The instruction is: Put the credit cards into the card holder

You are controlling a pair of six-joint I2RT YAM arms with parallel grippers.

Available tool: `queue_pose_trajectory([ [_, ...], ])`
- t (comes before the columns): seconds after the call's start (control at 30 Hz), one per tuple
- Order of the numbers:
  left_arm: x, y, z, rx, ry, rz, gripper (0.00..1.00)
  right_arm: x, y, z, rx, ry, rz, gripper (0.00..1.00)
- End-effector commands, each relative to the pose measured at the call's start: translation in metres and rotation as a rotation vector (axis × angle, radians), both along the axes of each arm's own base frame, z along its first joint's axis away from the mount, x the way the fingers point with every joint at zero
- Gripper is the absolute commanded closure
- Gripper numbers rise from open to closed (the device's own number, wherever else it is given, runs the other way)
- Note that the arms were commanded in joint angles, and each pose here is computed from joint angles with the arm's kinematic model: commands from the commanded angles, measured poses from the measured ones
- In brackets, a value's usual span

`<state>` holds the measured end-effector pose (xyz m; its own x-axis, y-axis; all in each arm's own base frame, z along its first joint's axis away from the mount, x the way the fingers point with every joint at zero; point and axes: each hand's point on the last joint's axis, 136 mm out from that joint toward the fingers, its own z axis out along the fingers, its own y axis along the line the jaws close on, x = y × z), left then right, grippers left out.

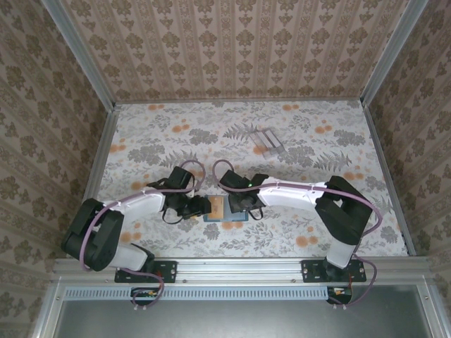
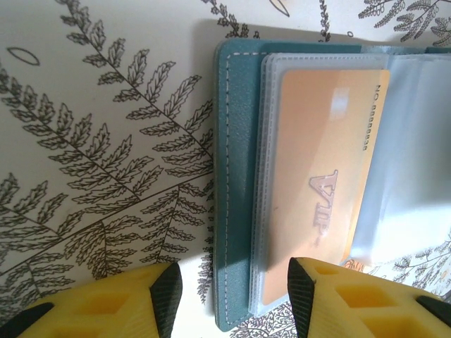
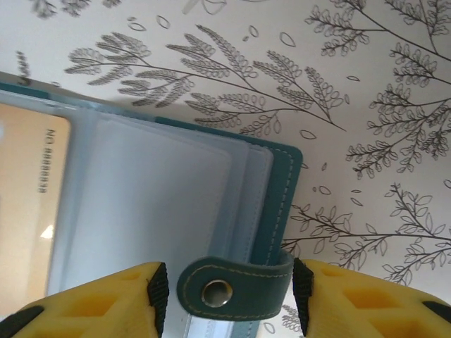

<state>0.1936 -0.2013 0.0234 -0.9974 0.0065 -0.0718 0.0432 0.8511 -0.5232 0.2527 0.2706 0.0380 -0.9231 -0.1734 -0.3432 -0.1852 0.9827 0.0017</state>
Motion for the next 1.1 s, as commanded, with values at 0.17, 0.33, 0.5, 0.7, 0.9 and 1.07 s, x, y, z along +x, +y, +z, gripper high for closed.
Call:
queue_pose_trajectory([
  [0.17,0.004,0.007,-0.013,0.066,-0.004,0.01,0.5,0.003,-0.022,0.015,-0.095,-0.063,-0.022,0.67],
  [0.33,0.006,0.008,-0.013,0.082,-0.005,0.005,0.5,0.0,-0.029,0.02,-0.099,-0.075,-0.019,0.78],
  [0.5,0.009,0.007,-0.015,0.084,-0.008,0.002,0.49,-0.006,-0.032,0.018,-0.076,-0.06,-0.014,0.85],
  [0.7,0.016,-0.008,-0.01,0.018,-0.022,-0.011,0.49,-0.013,-0.017,0.005,0.052,-0.016,0.014,1.0],
  [0.9,0.024,-0.033,0.017,-0.133,-0.065,-0.021,0.52,-0.015,-0.003,-0.003,0.129,0.006,0.038,1.0],
  [1.07,0.026,-0.045,0.052,-0.224,-0.145,-0.035,0.56,-0.013,0.012,-0.001,0.213,0.005,0.048,1.0],
])
